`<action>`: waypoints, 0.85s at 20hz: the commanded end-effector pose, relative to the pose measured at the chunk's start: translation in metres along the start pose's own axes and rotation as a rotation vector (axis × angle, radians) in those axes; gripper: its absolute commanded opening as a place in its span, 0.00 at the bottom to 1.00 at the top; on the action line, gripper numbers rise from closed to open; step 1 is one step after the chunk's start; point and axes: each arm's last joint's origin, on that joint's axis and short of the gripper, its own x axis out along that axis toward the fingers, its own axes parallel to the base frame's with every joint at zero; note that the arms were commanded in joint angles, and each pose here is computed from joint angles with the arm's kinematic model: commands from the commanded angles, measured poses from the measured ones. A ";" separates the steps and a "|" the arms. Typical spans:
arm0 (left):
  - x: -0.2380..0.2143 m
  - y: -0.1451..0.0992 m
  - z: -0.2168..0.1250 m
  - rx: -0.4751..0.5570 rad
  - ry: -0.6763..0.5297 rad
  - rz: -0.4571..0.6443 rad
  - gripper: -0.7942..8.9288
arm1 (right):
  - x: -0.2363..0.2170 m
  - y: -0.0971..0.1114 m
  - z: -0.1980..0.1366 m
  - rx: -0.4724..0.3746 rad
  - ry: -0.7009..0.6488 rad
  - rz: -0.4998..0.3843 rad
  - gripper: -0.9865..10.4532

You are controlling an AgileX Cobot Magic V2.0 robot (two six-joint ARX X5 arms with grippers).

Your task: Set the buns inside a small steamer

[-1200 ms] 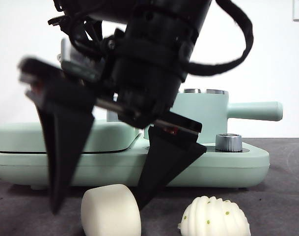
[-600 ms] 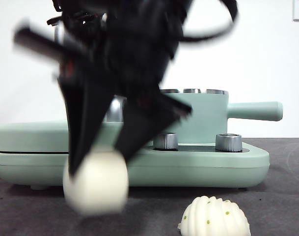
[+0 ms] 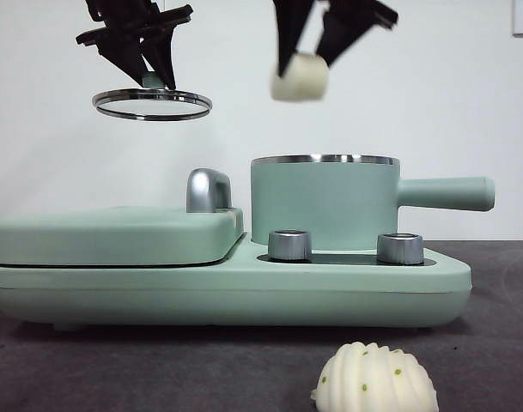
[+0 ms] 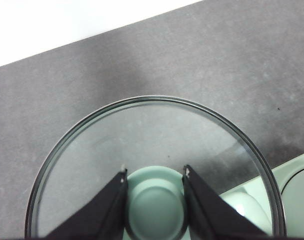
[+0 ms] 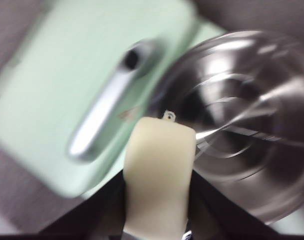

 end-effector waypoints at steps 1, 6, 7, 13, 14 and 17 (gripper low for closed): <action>-0.013 -0.002 0.010 0.012 -0.070 0.005 0.09 | 0.016 -0.014 0.015 -0.008 0.017 -0.016 0.23; -0.013 -0.002 0.010 0.012 -0.071 0.005 0.09 | 0.060 -0.036 0.025 0.027 0.102 -0.036 0.23; -0.013 -0.002 0.010 0.012 -0.071 0.005 0.09 | 0.070 -0.037 0.026 0.029 0.114 -0.034 0.23; -0.013 -0.002 0.010 0.012 -0.071 0.005 0.09 | 0.100 -0.040 0.029 0.038 0.156 0.009 0.23; -0.013 -0.002 0.010 0.012 -0.071 0.005 0.09 | 0.104 -0.041 0.030 0.038 0.156 0.008 0.23; -0.013 -0.002 0.010 0.012 -0.071 0.004 0.09 | 0.106 -0.042 0.030 0.036 0.153 -0.006 0.29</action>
